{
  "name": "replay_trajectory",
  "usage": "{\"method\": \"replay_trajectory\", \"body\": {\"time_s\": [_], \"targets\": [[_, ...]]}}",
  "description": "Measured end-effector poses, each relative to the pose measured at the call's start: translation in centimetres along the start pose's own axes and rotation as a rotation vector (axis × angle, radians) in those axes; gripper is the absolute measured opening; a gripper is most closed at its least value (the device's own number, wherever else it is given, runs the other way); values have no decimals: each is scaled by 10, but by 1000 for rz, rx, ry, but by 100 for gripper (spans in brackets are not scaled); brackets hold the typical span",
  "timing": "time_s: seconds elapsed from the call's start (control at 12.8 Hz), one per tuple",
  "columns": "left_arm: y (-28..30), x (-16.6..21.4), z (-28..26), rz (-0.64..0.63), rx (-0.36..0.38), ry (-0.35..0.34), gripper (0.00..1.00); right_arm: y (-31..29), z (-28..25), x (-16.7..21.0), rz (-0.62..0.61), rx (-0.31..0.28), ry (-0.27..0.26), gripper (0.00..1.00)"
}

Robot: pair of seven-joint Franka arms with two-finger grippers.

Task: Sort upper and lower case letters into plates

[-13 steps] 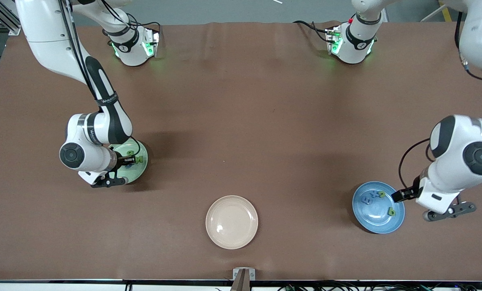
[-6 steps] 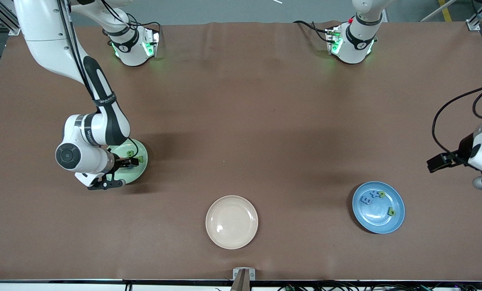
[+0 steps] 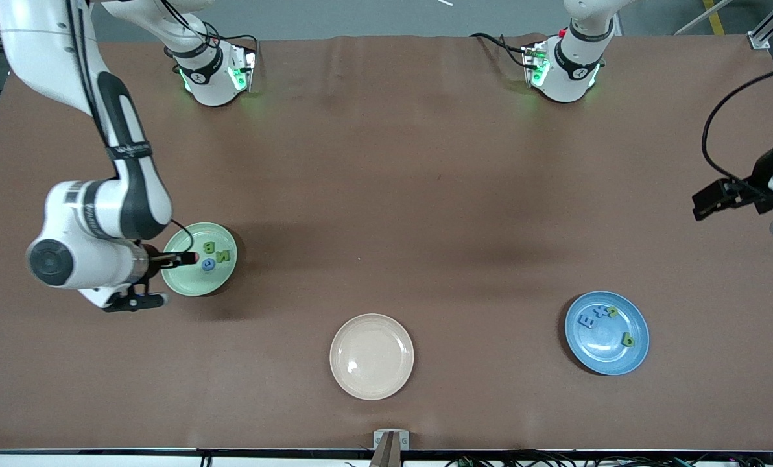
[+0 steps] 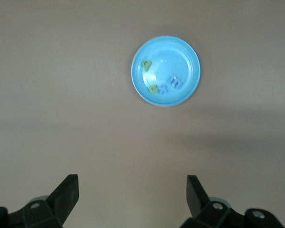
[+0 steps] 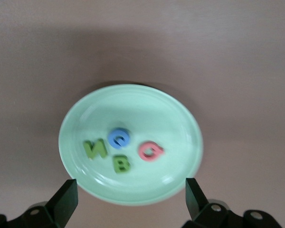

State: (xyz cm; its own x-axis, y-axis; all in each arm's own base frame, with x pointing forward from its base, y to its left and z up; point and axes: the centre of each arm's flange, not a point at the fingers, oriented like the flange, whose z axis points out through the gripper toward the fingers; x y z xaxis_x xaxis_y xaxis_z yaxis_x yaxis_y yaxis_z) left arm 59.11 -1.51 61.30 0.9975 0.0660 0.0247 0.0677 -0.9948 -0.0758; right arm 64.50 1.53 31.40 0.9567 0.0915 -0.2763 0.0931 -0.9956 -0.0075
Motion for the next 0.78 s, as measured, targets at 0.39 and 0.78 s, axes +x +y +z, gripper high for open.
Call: {"method": "replay_trajectory", "body": {"time_s": [0.39, 0.78], "targets": [[7, -46, -7, 17, -18, -52, 100, 35, -101, -25, 32, -15, 17, 100], [14, -76, -8, 28, -16, -44, 100, 55, -152, -27, 60, -22, 113, 100]]}}
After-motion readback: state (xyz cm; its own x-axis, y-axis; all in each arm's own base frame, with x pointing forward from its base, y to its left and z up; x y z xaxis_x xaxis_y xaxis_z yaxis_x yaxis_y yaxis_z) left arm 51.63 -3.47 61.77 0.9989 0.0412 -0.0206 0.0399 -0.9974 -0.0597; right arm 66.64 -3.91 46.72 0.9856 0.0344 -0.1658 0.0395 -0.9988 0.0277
